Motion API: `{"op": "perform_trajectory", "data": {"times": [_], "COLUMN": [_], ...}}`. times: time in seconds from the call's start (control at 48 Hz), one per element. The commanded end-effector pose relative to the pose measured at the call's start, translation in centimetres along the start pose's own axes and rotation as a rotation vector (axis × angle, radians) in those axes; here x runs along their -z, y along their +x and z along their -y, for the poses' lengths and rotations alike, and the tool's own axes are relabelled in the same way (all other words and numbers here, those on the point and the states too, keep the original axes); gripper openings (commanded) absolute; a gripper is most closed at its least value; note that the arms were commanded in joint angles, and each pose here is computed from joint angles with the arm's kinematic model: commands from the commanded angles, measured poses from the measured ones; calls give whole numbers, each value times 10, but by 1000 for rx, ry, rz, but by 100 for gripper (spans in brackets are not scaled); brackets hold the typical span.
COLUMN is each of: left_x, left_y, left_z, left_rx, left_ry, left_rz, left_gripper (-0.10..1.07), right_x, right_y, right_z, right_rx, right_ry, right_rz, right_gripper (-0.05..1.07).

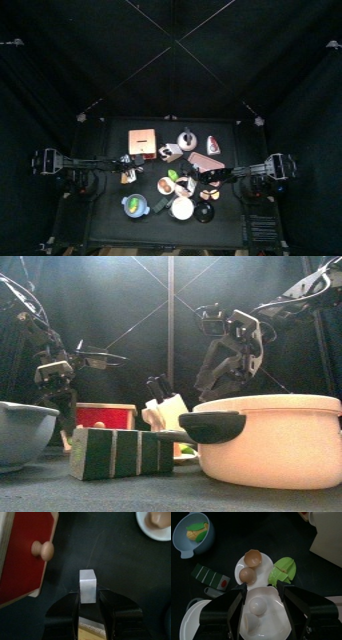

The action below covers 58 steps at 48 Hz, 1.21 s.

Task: Place white sushi piece in front of drawer

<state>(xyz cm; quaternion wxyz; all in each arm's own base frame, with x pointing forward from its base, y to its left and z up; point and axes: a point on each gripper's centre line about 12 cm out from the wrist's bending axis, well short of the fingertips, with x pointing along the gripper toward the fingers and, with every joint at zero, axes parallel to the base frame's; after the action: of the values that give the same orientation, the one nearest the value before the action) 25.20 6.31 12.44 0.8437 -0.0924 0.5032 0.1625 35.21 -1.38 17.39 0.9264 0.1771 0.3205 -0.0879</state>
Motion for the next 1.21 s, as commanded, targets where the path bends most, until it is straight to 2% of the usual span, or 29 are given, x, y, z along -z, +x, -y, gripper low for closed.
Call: {"op": "perform_trajectory", "data": {"times": [0.0,0.188,0.562,0.875,1.188], "left_x": [-11,-16,-17,-20,-26], "left_y": [-1,0,-1,-7,-19], "left_z": [-2,-3,-3,-4,-3], "left_rx": [-19,-38,-38,-35,-22], "left_ry": [3,19,19,13,7], "left_rz": [-9,-23,-22,0,61], "left_gripper": [52,57,75,76,76], "right_x": [-7,-6,-4,-5,-5], "right_y": [-3,-1,2,2,2], "right_z": [-2,0,-1,0,0], "right_rx": [-8,-3,-3,-1,-2], "right_ry": [1,6,10,11,15], "right_rz": [21,16,6,8,10], "right_gripper": [86,86,86,86,86]}}
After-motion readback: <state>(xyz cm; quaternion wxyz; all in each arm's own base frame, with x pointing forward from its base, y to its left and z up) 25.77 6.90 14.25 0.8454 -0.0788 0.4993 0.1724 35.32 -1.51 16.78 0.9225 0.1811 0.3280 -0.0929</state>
